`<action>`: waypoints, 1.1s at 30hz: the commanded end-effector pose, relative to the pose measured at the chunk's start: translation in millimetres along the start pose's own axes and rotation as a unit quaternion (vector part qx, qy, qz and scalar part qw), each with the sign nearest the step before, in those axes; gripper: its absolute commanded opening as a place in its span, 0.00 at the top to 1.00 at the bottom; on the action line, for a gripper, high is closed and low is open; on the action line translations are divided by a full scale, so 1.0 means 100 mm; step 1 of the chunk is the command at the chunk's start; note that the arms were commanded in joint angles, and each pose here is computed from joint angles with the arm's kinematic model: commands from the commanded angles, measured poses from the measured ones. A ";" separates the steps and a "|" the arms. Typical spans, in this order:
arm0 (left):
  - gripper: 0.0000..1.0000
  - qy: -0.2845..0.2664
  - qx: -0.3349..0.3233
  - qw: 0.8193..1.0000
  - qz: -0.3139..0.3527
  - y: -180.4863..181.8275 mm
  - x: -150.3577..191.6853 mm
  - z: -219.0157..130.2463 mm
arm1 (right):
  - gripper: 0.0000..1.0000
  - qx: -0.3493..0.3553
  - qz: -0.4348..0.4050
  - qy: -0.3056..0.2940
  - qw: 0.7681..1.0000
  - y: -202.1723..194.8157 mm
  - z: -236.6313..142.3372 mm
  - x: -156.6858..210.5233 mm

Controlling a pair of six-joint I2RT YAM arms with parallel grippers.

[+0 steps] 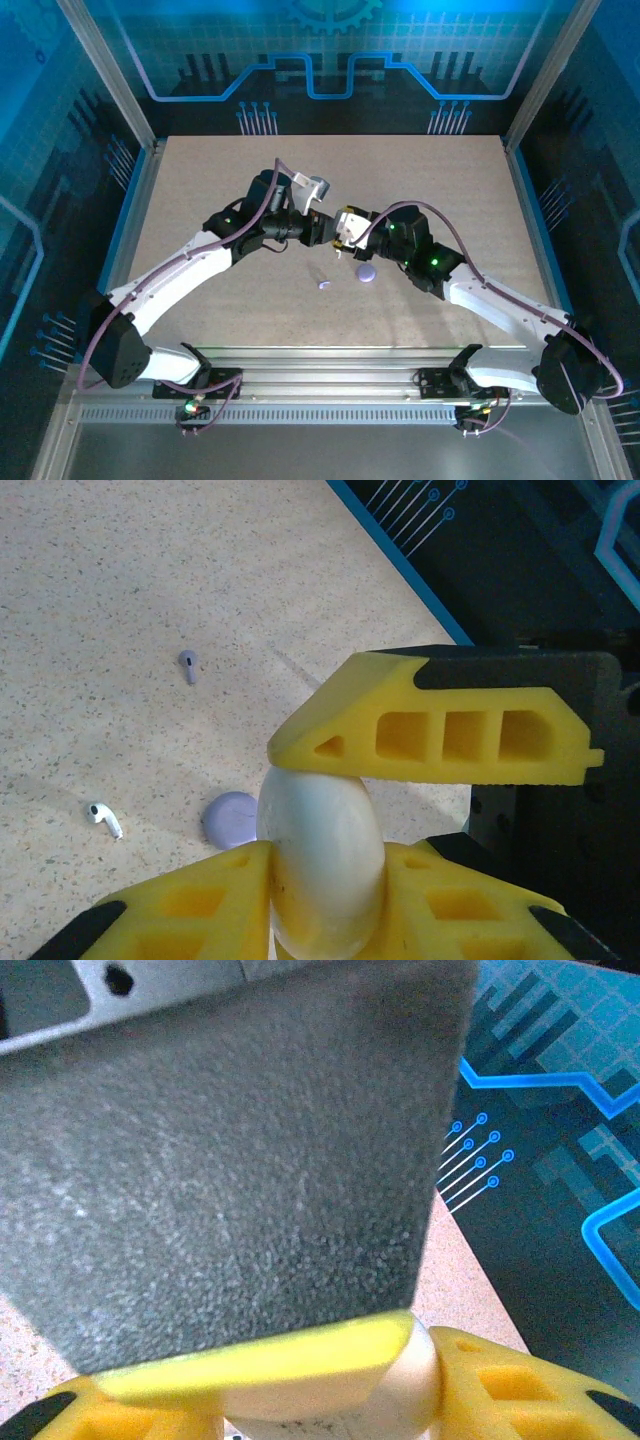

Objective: Insert wireless bluetooth earbuds into charging case

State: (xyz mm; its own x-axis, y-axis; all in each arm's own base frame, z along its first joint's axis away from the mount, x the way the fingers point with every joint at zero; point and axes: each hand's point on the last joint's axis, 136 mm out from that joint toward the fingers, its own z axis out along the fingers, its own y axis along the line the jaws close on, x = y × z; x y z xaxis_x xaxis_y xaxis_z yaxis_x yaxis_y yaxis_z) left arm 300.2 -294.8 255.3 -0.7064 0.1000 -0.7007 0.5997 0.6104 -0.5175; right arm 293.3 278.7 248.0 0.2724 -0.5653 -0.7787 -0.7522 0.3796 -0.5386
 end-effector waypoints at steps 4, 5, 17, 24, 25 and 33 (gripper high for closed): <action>0.77 0.014 0.010 1.000 0.002 -0.03 0.05 0.04 | 0.55 0.004 -0.019 -0.046 0.999 0.00 -0.03 -0.27; 0.78 0.014 0.008 1.000 0.002 -0.03 0.05 0.03 | 0.54 0.005 -0.018 -0.047 0.999 0.00 -0.03 -0.27; 0.83 -0.022 0.009 0.998 0.054 -0.02 -0.05 -0.10 | 0.27 -0.053 0.096 -0.067 0.992 0.07 -0.39 -0.30; 0.83 -0.072 0.081 0.988 0.109 -0.31 -0.14 -0.26 | 0.29 -0.126 0.202 -0.113 0.965 0.06 -0.75 -0.22; 0.83 -0.077 0.092 0.986 0.115 -0.35 -0.14 -0.28 | 0.30 -0.138 0.212 -0.115 0.961 0.06 -0.77 -0.22; 0.83 -0.101 0.164 0.968 0.159 -0.64 -0.18 -0.40 | 0.34 -0.214 0.249 -0.115 0.938 0.03 -0.84 -0.28</action>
State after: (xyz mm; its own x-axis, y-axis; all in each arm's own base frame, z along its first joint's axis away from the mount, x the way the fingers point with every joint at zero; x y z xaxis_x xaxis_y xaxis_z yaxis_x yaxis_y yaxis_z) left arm 274.2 -300.9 297.1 -0.4983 0.0821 -0.8631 0.8125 0.3917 -0.4318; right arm 246.8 232.5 278.3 -0.0569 -0.2399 -0.9691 -0.9573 0.2888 -0.0153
